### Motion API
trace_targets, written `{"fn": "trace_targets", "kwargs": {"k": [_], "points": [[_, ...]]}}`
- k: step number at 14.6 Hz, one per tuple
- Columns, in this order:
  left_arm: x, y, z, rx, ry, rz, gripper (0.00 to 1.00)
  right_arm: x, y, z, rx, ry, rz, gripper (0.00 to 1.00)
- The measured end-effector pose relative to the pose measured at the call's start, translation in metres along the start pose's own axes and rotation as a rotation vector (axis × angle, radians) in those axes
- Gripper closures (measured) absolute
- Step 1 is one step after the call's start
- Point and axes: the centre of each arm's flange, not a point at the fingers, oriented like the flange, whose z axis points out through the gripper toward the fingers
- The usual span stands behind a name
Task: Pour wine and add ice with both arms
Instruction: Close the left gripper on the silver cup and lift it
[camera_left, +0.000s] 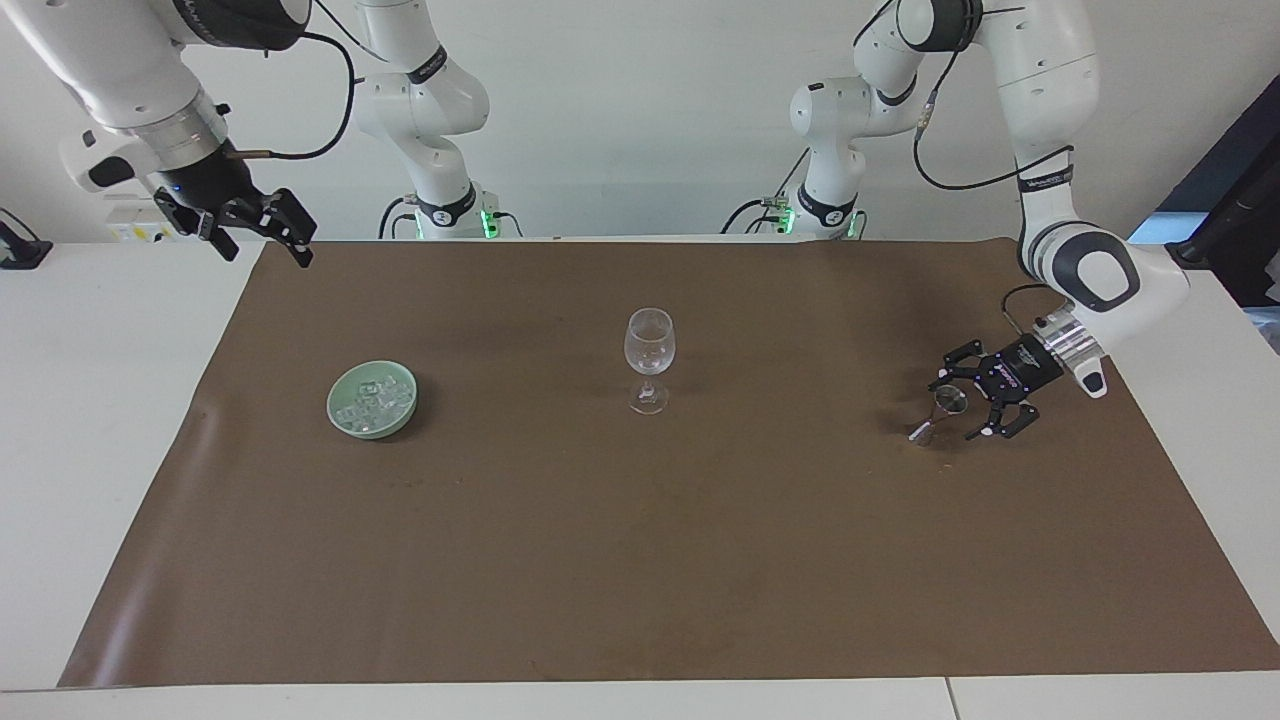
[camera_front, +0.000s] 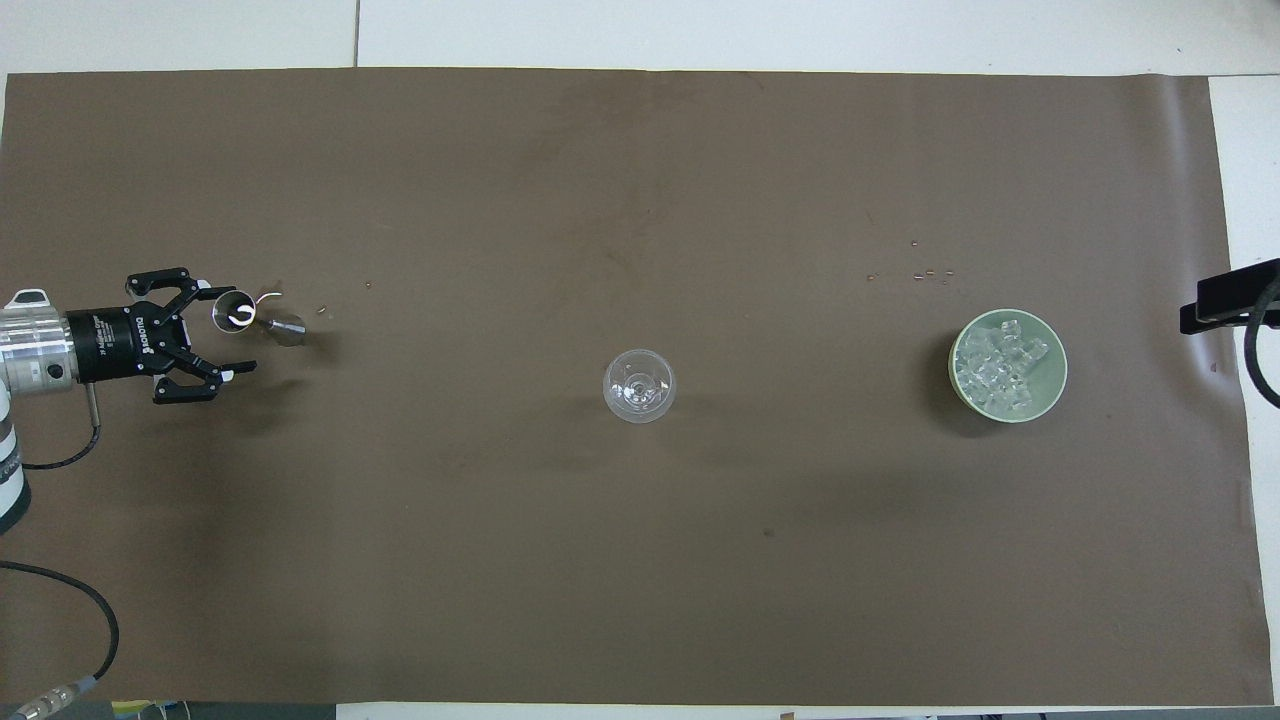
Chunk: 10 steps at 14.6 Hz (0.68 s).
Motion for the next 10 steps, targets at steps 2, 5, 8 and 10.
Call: {"fn": "trace_targets", "kwargs": {"k": [2, 5, 8, 10], "points": [[0.002, -0.011, 0.003, -0.051, -0.012, -0.037, 0.0, 0.0, 0.0, 0.0, 0.0, 0.0, 0.0, 0.0], [0.0, -0.02, 0.01, -0.12, -0.047, -0.093, 0.0, 0.0, 0.0, 0.0, 0.0, 0.0, 0.0, 0.0], [-0.004, -0.027, 0.023, -0.161, -0.051, -0.128, 0.0, 0.0, 0.0, 0.0, 0.0, 0.0, 0.0, 0.0], [-0.007, -0.028, 0.026, -0.168, -0.051, -0.131, 0.0, 0.0, 0.0, 0.0, 0.0, 0.0, 0.0, 0.0]]}}
